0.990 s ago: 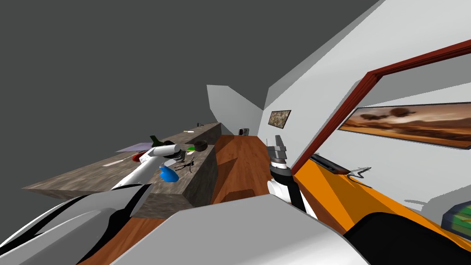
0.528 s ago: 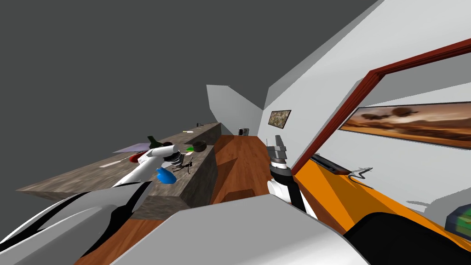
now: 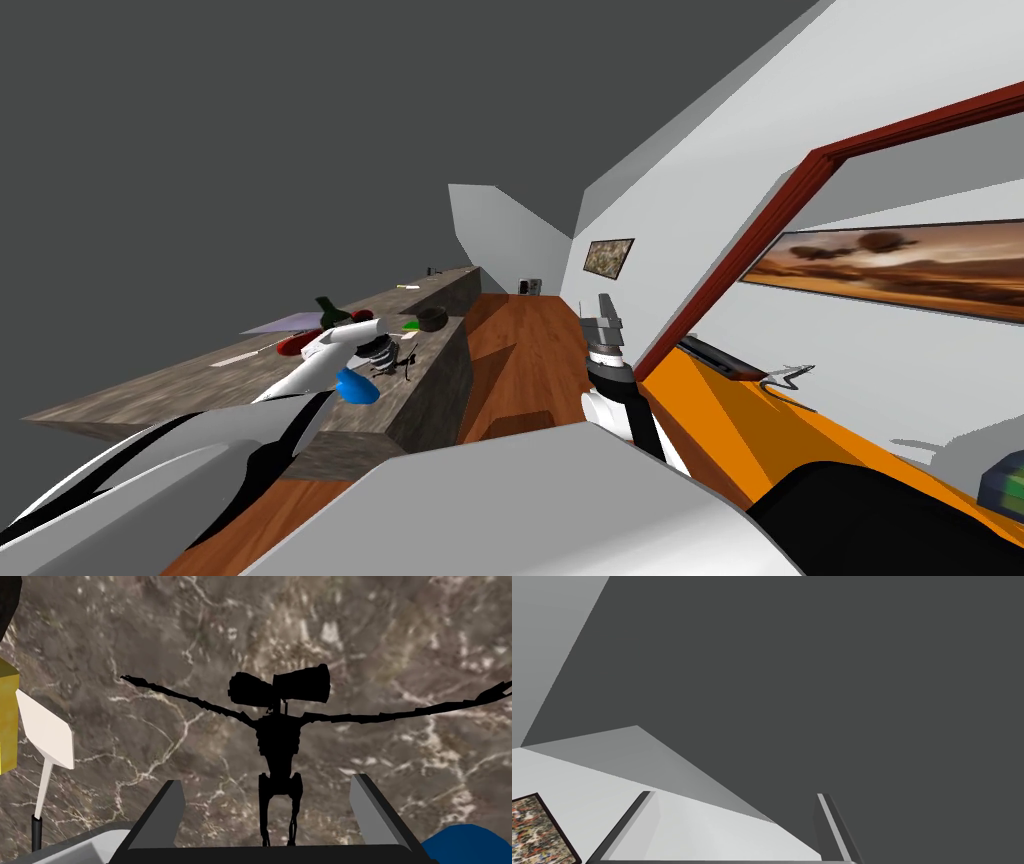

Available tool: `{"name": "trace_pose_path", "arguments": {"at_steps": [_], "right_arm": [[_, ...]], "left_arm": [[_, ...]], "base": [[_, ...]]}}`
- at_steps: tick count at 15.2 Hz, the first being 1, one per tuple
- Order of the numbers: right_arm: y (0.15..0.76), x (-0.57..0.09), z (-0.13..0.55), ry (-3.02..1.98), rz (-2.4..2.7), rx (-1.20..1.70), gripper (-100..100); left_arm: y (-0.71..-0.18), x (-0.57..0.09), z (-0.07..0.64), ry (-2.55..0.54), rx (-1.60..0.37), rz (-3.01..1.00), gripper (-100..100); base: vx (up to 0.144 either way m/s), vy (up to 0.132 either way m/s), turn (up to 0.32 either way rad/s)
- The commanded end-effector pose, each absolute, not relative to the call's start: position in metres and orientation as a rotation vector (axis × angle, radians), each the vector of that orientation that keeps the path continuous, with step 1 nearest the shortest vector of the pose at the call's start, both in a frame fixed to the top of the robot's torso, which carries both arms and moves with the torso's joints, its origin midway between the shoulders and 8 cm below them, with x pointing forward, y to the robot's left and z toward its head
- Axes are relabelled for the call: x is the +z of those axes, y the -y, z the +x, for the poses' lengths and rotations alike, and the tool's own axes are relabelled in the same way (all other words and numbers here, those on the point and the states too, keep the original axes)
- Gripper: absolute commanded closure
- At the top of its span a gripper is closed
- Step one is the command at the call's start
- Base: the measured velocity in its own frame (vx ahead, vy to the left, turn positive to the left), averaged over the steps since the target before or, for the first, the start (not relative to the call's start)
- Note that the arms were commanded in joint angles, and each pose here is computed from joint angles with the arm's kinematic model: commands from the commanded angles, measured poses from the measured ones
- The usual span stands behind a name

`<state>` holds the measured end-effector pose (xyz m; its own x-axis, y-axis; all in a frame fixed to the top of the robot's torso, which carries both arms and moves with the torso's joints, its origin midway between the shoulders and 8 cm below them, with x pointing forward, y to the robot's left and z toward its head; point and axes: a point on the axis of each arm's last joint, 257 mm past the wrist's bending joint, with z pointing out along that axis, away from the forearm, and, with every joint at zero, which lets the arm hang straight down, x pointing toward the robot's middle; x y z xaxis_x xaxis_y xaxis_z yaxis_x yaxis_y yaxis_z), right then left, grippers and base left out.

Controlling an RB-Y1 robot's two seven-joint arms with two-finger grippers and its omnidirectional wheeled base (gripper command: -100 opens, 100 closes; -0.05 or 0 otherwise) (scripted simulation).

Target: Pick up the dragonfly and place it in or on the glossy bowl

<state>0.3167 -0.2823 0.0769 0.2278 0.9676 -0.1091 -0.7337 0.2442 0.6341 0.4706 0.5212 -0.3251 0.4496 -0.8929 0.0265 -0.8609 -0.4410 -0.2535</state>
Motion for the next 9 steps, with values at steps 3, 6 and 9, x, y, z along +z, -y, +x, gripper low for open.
{"name": "trace_pose_path", "arguments": {"at_steps": [3,6,9], "right_arm": [[0.2824,0.0769,0.3167,-0.548,0.511,1.244,0],[0.2824,0.0769,0.3167,-0.548,0.511,1.244,0],[0.2823,0.0769,0.3167,-0.548,0.511,1.244,0]], "left_arm": [[-0.5172,-0.3438,0.4688,-1.528,-0.235,-2.494,-100],[-0.5182,-0.3396,0.4689,-1.529,-0.234,-2.495,100],[-0.5183,-0.3391,0.469,-1.528,-0.234,-2.495,100]], "base": [[0.029,0.027,-0.006],[0.008,0.009,-0.001],[0.0,0.0,0.0]]}}
